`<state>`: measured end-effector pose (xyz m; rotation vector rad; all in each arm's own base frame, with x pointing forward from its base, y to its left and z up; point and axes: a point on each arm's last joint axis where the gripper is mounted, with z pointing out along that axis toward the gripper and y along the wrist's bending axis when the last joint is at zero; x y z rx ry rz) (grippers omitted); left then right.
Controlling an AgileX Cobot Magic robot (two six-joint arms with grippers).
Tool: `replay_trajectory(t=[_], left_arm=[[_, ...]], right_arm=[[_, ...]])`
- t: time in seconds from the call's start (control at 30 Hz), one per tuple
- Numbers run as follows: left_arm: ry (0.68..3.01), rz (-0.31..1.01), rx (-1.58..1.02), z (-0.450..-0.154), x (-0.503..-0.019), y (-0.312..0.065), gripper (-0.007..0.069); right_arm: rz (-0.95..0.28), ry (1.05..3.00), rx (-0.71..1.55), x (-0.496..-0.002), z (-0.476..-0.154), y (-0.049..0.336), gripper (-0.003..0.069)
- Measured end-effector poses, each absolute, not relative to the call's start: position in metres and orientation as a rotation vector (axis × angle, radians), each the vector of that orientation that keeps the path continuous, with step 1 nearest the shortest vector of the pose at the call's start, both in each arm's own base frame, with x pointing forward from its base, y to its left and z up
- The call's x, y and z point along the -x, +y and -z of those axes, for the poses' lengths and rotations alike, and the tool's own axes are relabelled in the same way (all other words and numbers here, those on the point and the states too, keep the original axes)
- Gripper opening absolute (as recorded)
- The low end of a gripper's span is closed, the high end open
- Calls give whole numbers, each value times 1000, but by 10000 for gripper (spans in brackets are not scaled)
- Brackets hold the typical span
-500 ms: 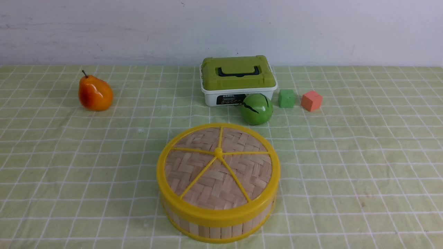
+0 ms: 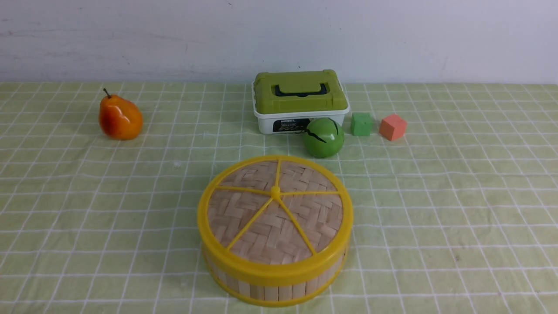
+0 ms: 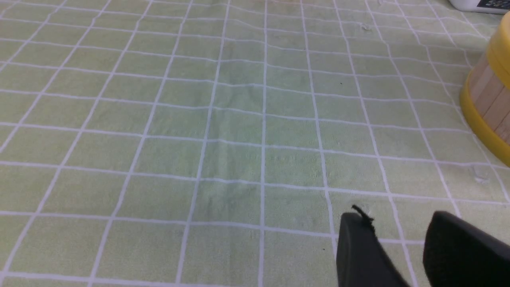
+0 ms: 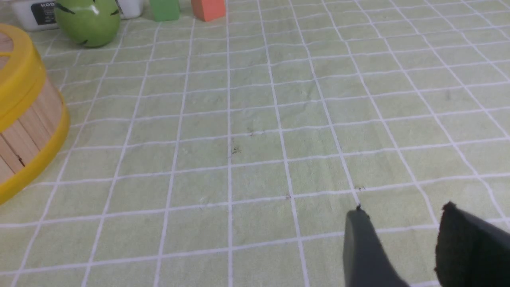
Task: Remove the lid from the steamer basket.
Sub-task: Use the right arm to lift the lid of the steamer
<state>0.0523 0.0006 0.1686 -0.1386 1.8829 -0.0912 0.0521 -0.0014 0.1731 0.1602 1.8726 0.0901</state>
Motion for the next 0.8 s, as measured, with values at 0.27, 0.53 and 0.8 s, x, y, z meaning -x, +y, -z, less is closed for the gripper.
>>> replay_trajectory(t=[0.27,0.53,0.8], left_arm=[[1883,91,139,-169,-52,1,239],[1883,91,139,-169,-52,1,239],[1883,91,139,-169,-52,1,239]], right_arm=[[-90,1873,-160,-52,-173,-1,242],[-78,1873,-153,-52,-173,-2,242],[-76,1873,-154,-52,-173,-2,242]])
